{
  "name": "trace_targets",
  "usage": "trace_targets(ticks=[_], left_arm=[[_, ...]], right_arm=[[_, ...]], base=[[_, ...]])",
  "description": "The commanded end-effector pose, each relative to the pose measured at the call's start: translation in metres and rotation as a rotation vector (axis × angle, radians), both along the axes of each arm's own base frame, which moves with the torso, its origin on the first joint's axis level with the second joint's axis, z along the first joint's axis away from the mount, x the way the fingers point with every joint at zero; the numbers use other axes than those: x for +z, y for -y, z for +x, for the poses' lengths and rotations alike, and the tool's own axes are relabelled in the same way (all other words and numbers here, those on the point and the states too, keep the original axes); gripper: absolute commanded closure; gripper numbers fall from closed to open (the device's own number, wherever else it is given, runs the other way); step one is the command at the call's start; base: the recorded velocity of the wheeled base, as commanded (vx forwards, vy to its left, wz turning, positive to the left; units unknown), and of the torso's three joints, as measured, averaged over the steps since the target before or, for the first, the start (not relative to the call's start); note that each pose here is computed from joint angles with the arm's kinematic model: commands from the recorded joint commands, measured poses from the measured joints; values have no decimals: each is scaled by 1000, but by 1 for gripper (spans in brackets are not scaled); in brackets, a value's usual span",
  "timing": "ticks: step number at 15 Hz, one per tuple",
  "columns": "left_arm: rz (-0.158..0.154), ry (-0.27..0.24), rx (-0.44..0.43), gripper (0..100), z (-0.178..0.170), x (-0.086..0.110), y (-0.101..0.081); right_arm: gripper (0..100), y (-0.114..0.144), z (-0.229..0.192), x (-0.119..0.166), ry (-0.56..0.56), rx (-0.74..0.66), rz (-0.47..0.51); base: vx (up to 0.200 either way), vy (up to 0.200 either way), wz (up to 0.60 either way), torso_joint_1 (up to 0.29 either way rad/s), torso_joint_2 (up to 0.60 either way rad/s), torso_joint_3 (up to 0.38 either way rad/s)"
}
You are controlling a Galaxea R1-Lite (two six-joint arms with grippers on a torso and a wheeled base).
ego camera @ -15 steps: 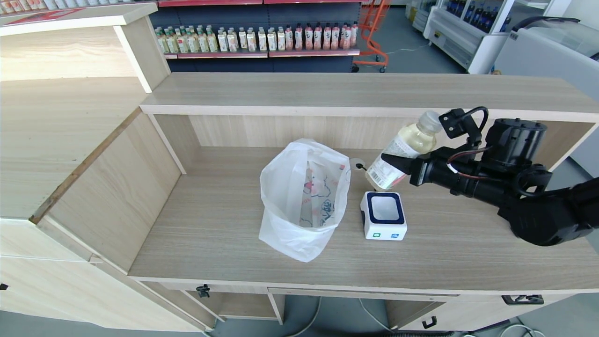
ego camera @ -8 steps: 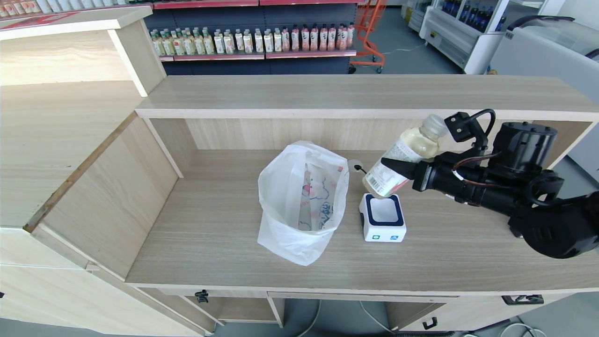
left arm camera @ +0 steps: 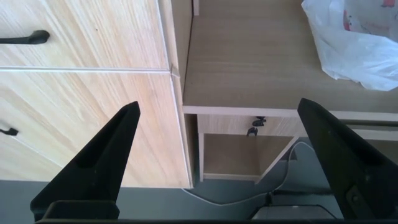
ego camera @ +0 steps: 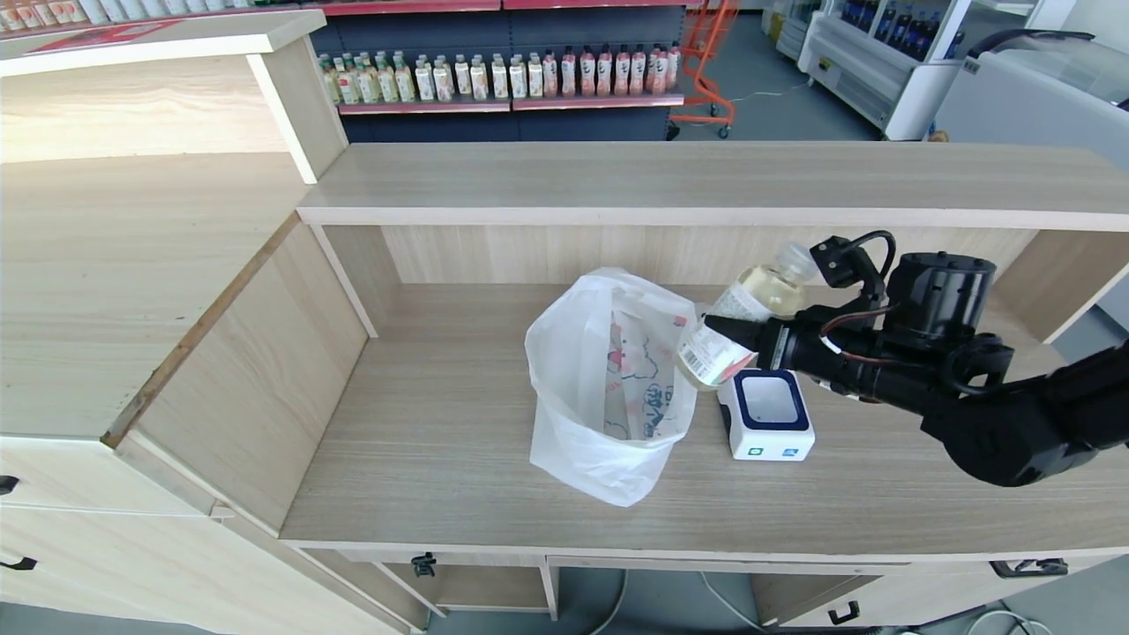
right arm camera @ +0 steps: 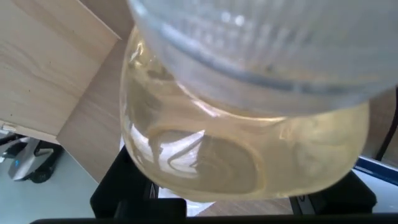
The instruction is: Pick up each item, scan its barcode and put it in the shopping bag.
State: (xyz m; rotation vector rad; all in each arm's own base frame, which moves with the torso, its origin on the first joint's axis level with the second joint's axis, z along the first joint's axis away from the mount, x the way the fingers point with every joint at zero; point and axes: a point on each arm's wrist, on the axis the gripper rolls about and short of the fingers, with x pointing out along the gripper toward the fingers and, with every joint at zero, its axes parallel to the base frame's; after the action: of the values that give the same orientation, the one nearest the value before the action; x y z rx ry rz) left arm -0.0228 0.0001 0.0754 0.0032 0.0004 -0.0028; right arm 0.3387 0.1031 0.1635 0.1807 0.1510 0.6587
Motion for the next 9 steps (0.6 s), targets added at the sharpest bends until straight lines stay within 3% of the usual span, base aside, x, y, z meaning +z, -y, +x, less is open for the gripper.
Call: trace_targets(ticks=[1, 7, 9], left_arm=[[0, -1, 1, 0, 0, 0, 0], [0, -1, 1, 0, 0, 0, 0], [0, -1, 1, 0, 0, 0, 0]], right_arm=[[100, -13, 14, -21, -44, 3, -19], [100, -71, 36, -46, 31, 37, -128], [100, -79, 46, -55, 58, 37, -170]], base=[[0, 0, 0, 0, 0, 0], [0, 0, 0, 0, 0, 0], [0, 0, 0, 0, 0, 0]])
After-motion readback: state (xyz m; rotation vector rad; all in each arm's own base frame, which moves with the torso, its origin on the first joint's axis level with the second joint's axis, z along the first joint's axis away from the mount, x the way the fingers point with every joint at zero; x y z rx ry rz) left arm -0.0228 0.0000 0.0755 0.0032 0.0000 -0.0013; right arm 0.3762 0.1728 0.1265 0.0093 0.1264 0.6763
